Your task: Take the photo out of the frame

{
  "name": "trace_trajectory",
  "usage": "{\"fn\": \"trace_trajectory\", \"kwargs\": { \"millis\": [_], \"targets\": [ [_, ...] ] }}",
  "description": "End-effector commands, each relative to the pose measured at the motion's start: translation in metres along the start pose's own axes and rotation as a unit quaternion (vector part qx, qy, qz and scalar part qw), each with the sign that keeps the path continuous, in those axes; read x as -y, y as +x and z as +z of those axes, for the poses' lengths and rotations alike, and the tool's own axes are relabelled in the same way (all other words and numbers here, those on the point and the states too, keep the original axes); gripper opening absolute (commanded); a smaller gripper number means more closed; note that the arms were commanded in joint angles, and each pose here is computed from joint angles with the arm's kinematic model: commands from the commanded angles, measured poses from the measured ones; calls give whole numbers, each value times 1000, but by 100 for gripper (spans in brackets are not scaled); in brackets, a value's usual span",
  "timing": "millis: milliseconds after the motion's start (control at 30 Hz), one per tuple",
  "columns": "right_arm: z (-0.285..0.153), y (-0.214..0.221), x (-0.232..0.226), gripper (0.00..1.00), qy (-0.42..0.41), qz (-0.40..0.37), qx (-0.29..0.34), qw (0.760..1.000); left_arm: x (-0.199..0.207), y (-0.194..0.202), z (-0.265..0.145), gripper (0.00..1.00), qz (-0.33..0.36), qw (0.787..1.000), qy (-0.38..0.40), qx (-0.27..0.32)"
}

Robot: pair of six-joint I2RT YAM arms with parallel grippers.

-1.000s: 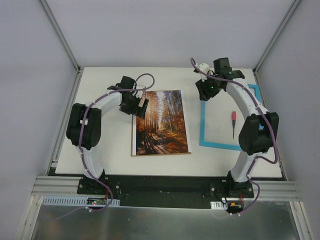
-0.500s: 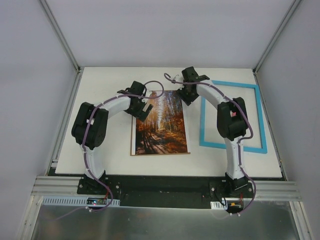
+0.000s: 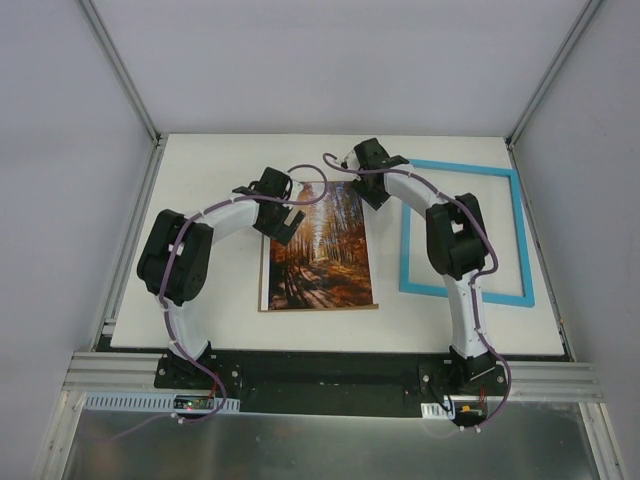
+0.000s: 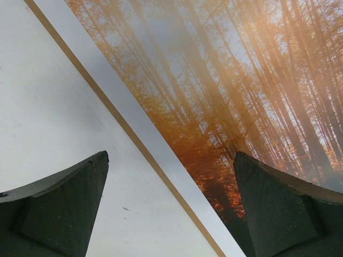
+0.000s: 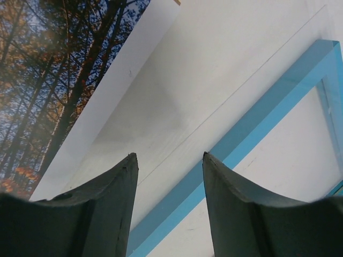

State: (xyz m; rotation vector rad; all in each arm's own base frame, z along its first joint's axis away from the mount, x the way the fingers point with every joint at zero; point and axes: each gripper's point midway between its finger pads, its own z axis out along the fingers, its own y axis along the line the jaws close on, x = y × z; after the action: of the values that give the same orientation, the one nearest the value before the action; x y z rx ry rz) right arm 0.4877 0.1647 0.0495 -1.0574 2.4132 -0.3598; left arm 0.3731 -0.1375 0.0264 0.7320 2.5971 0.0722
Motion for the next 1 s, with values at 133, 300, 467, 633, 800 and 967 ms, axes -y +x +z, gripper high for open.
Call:
{"fn": "trace_trajectory", "kwargs": {
  "millis": [133, 300, 467, 633, 800, 967],
  "targets": [
    [-4, 8, 6, 54, 49, -28, -20, 998, -1, 45, -6, 99, 13, 998, -2, -65],
    [-15, 22, 8, 54, 56, -42, -34, 997, 2, 44, -11, 99, 11, 998, 6, -58],
    [-31, 35, 6, 54, 51, -42, -37, 997, 5, 38, -20, 99, 8, 999, 18, -43],
    [-38, 50, 4, 54, 46, -47, -50, 997, 8, 34, -24, 99, 5, 999, 27, -35],
    [-47, 60, 2, 54, 37, -49, -58, 996, 7, 27, -27, 99, 2, 999, 28, -25],
    [-63, 57, 3, 54, 15, -20, -42, 999, 3, 18, -31, 99, -4, 999, 30, -13]
  ]
}}
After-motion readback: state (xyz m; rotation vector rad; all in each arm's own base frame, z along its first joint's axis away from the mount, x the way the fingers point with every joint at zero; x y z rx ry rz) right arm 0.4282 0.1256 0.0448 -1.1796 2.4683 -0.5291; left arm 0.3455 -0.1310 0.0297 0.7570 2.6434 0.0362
